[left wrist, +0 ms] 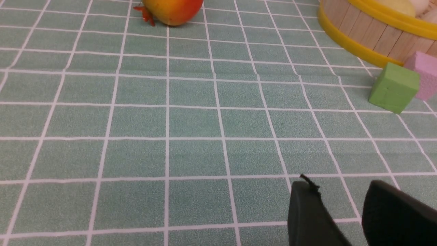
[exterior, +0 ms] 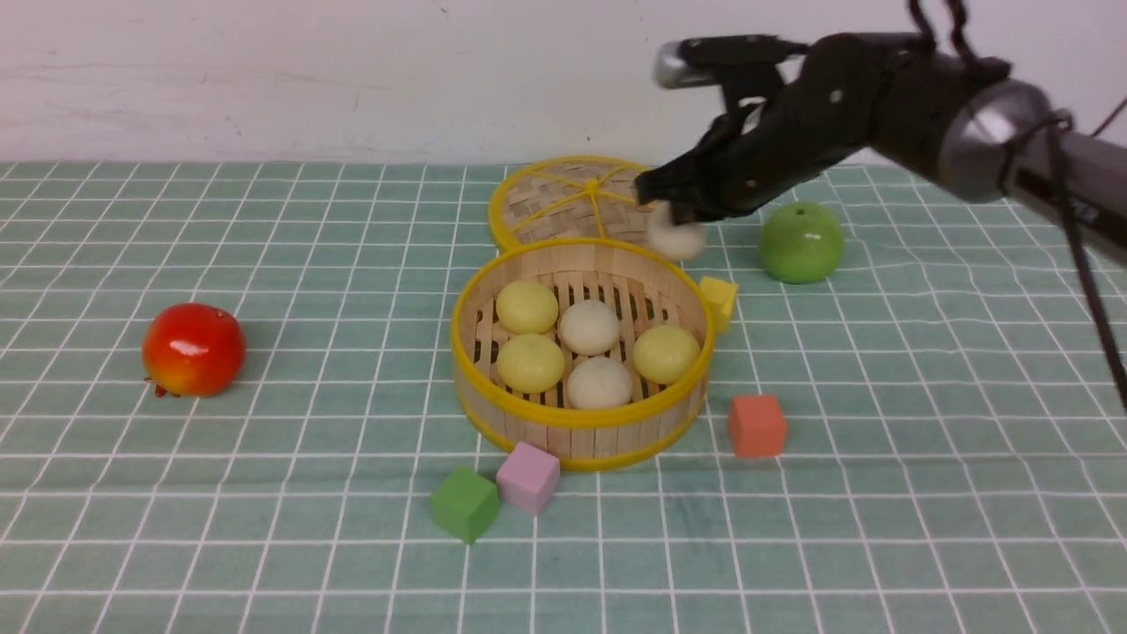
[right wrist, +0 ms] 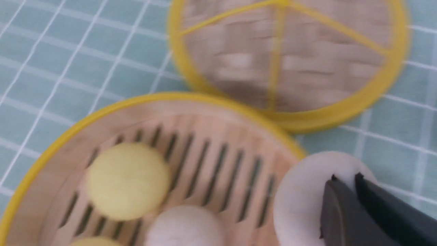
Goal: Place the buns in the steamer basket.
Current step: Use the right arm to put the steamed stuffed bun into the steamer
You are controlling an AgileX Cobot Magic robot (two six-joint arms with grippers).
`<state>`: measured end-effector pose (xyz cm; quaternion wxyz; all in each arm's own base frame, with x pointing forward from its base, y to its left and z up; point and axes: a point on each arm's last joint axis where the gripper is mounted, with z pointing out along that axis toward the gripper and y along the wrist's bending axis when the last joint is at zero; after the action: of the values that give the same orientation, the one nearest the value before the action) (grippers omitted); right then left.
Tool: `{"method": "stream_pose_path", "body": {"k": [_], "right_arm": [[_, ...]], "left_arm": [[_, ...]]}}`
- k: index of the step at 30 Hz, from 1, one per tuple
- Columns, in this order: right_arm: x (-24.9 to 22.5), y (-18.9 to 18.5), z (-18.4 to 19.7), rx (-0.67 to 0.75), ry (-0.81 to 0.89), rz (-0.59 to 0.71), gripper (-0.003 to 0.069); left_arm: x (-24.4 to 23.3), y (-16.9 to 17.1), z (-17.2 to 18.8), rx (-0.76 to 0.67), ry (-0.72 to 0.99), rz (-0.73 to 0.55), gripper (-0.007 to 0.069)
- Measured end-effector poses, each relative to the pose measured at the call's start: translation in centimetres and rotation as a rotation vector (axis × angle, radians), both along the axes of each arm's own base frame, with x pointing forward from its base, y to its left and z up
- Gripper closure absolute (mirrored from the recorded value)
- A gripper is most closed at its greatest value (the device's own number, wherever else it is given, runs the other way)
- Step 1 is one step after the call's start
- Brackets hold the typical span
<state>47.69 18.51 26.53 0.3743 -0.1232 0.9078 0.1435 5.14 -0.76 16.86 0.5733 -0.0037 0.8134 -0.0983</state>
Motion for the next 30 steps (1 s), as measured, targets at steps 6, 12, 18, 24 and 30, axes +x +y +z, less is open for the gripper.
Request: {"method": "stream_pose_path", "body": {"k": [6,12,18,24,30], "right_arm": [[0.1,1.4,-2.2,-0.016,0.035,0.029,0.0653],[0.6,1.7,-4.8,-0.019,0.087,0.026,0.0652],[0.6,1.7,-5.4,-0.020,0.098,0.026,0.0641],[0.7,1.7,-5.4,-0.026,0.096,0.027,0.0583],[0.4,1.4,-5.2,-0.049,0.112,0.034,0.0423]], "left_arm": [[0.0,0.0,0.0,0.000,0.000,0.000,0.0387],[0.0,0.0,0.0,0.000,0.000,0.000,0.0387],[0.0,0.0,0.0,0.000,0.000,0.000,0.0387],[0.0,0.0,0.0,0.000,0.000,0.000,0.0387],[0.0,0.0,0.0,0.000,0.000,0.000,0.0387]]}}
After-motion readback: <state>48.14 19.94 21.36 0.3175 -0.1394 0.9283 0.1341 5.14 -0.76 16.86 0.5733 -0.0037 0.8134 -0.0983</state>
